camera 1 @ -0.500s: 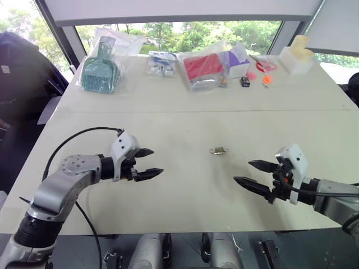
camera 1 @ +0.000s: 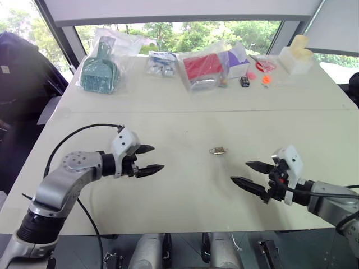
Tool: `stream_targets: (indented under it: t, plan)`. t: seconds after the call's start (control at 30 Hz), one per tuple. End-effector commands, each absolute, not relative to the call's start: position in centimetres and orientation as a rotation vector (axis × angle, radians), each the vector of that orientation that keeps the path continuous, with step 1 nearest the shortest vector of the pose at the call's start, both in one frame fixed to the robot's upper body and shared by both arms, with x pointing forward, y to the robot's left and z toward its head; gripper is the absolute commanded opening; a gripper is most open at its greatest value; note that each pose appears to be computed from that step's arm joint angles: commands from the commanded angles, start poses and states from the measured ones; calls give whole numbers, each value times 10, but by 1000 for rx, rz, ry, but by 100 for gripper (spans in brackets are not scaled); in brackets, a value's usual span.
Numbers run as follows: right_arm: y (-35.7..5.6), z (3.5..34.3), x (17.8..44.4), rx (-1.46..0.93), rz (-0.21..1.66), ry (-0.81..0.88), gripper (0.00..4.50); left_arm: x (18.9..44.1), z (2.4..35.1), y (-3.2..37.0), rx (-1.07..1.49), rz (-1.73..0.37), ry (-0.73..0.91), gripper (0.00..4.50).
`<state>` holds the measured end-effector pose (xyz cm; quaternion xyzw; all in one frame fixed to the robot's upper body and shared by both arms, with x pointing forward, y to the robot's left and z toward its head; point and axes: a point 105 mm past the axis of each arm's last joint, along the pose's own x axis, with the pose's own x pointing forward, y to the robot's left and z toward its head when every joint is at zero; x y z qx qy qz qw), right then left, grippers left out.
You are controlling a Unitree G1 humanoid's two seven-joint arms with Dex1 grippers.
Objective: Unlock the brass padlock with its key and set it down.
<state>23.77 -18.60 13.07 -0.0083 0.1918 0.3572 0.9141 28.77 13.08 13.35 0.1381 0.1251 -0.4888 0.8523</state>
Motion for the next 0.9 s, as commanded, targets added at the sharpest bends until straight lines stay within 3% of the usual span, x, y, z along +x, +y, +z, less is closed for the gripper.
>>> stream_targets:
  t: [0.03,0.17,0.47,0.7,0.9]
  plan:
    - [-180,139,238,-38,751,347,443,298,139,134,371,-947,208,381]
    - [-179,139,242,-55,734,336,443,307,136,136,419,-888,219,381]
    - [-189,152,254,-28,687,314,443,324,161,118,398,-1096,225,381]
    - [-208,146,247,-43,589,333,443,359,172,44,544,-1315,196,381]
    - [-207,141,240,-31,525,308,443,365,148,-24,557,-1484,302,381]
